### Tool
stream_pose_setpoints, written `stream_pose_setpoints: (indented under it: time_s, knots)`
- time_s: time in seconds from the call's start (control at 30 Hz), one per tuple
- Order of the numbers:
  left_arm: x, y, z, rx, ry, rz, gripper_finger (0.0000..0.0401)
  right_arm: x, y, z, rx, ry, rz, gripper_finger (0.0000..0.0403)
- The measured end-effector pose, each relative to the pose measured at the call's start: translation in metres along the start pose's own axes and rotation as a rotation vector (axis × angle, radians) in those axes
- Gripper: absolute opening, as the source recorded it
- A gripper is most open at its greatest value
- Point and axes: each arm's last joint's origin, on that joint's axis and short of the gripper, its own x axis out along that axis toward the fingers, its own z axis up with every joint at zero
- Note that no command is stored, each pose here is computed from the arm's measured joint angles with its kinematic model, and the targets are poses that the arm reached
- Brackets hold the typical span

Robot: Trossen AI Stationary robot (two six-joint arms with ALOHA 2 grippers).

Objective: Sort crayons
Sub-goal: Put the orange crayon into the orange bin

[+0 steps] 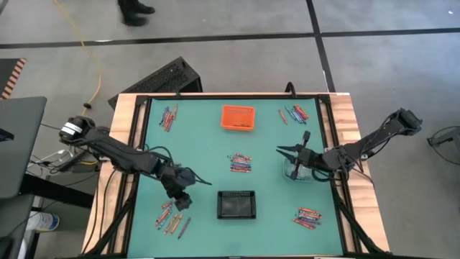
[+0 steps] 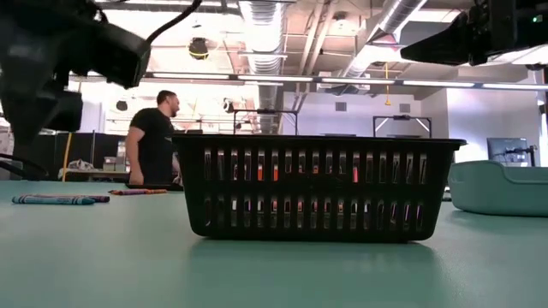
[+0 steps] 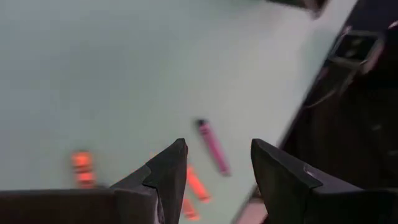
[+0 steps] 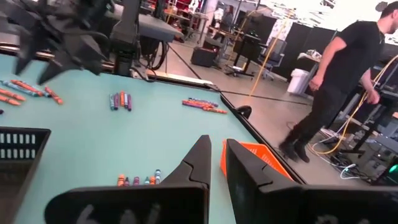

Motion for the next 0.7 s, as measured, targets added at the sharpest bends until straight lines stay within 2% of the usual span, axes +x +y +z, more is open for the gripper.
stream_pose_setpoints:
  time_s: [0.17,0.27,0.43,0.53,0.7]
  knots:
    - [0.017,-0.029,0.003,-0.067,0.026,0.005,0.0167,0.004,0.002,-0.003,-0.018,0.019,-0.007,0.0049]
    - [0.033,-0.044,0.002,-0.079,0.100,0.027,0.0167,0.006,0.004,-0.006,-0.033,0.034,-0.009,0.0049]
    - [0.052,-0.051,-0.009,-0.118,0.224,0.236,0.0167,0.008,0.006,-0.006,-0.035,0.034,-0.006,0.0049]
    - [0.056,-0.052,-0.019,-0.103,0.234,0.348,0.0167,0.008,0.007,-0.005,-0.023,0.020,0.001,0.0049]
    - [0.060,-0.055,-0.034,-0.113,0.212,0.383,0.0167,0.008,0.008,-0.001,0.007,-0.014,0.054,0.0049]
